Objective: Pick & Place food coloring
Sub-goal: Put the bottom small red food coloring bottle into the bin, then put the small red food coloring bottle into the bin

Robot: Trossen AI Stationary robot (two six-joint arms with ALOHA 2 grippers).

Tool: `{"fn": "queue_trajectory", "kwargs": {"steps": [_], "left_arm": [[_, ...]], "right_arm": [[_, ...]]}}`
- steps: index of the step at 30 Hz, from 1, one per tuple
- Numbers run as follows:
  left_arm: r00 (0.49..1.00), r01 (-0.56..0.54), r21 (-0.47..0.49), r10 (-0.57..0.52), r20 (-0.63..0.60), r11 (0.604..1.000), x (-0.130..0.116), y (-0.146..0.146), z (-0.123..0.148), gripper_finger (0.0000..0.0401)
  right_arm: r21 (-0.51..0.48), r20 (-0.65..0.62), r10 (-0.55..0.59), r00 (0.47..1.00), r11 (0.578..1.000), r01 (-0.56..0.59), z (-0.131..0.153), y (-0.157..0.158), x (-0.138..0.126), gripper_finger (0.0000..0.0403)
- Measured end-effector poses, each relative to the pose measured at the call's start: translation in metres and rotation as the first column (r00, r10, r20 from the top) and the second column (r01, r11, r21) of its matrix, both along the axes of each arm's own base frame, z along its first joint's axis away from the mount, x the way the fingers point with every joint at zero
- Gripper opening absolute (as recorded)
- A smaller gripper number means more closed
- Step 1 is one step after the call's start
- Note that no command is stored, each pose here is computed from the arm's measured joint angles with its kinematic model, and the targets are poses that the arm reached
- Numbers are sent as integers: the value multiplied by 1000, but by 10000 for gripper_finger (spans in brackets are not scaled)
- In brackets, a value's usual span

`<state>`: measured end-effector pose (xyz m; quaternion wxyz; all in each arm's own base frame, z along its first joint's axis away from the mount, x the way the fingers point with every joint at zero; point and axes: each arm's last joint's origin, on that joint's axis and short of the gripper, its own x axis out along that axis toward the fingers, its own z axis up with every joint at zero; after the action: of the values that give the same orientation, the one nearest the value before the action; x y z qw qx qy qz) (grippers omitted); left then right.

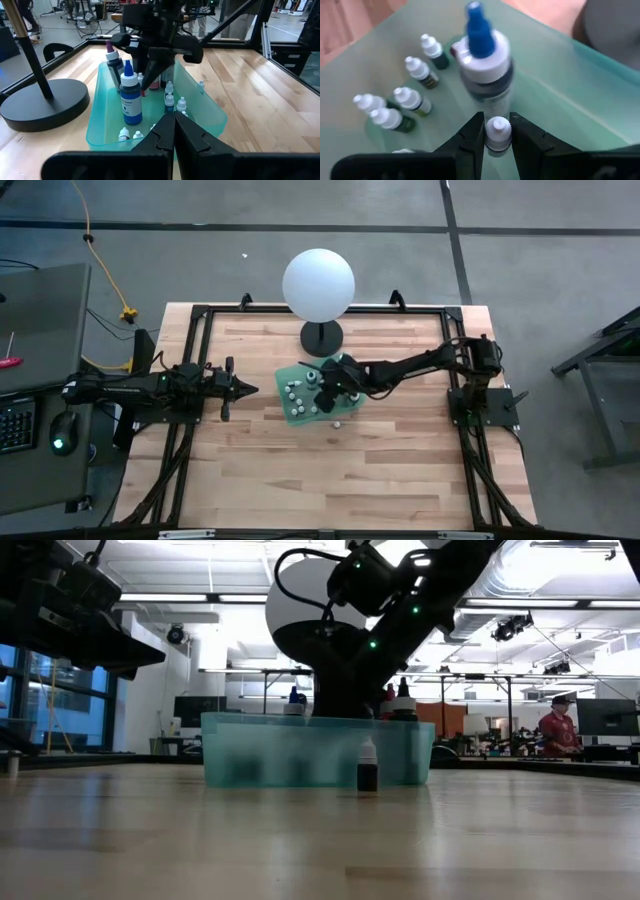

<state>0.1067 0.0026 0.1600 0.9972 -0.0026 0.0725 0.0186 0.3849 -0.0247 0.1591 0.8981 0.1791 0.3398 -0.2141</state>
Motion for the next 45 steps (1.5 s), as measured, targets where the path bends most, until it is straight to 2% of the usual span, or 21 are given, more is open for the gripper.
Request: {"fn": "queue_trajectory", "kwargs": {"steps": [31, 45], "left_arm": [[1000, 0, 0, 0, 0, 1000, 0, 0, 0, 0], [1000, 0, 0, 0, 0, 1000, 0, 0, 0, 0]], "right_arm": [[26, -3, 68, 998, 997, -68, 0, 5, 1, 79], [34, -1, 74, 997, 997, -74, 0, 5, 1, 130]]}}
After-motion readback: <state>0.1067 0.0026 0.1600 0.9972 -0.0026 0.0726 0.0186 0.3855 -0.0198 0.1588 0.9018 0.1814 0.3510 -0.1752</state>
